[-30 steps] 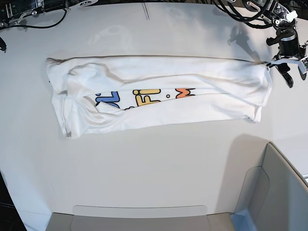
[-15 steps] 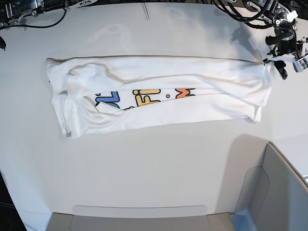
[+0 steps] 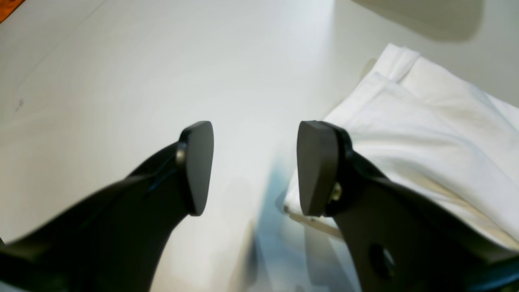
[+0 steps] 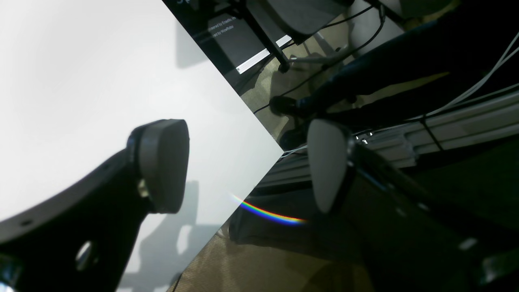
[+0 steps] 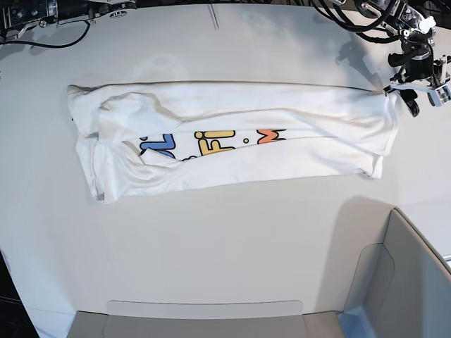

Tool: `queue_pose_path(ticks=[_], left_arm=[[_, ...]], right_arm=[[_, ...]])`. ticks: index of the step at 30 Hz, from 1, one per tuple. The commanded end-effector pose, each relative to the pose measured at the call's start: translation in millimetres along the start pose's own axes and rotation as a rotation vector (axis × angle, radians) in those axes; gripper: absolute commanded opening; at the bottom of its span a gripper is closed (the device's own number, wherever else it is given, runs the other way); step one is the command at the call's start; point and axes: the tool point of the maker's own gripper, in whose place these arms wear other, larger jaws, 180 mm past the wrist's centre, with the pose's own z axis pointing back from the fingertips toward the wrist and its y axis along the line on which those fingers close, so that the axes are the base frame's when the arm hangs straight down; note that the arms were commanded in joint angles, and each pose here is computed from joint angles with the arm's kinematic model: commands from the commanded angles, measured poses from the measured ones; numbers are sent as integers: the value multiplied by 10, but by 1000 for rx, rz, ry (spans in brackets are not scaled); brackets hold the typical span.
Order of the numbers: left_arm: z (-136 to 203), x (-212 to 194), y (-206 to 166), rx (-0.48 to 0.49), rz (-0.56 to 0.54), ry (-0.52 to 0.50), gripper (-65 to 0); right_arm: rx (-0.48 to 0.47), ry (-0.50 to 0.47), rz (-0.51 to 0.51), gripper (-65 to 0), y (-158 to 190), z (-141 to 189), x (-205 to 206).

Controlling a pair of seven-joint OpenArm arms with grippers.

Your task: Layout the t-shirt on the table in an organized manner, then fold the t-shirt properly

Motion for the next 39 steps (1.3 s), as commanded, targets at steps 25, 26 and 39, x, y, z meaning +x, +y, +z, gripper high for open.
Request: queue_pose_path(ticks=[25,26,39], left_arm=[[11,178,13,3,-8,-59,-332],[11,178,13,3,-8,-59,-332],[10,185,17,4,-9,-61,-332]], right_arm=[[0,-41,6,-237,-11,27,93],[-2,-38,8,-237,-14,27,89],[-3,-26,20,-237,-24,29,43]])
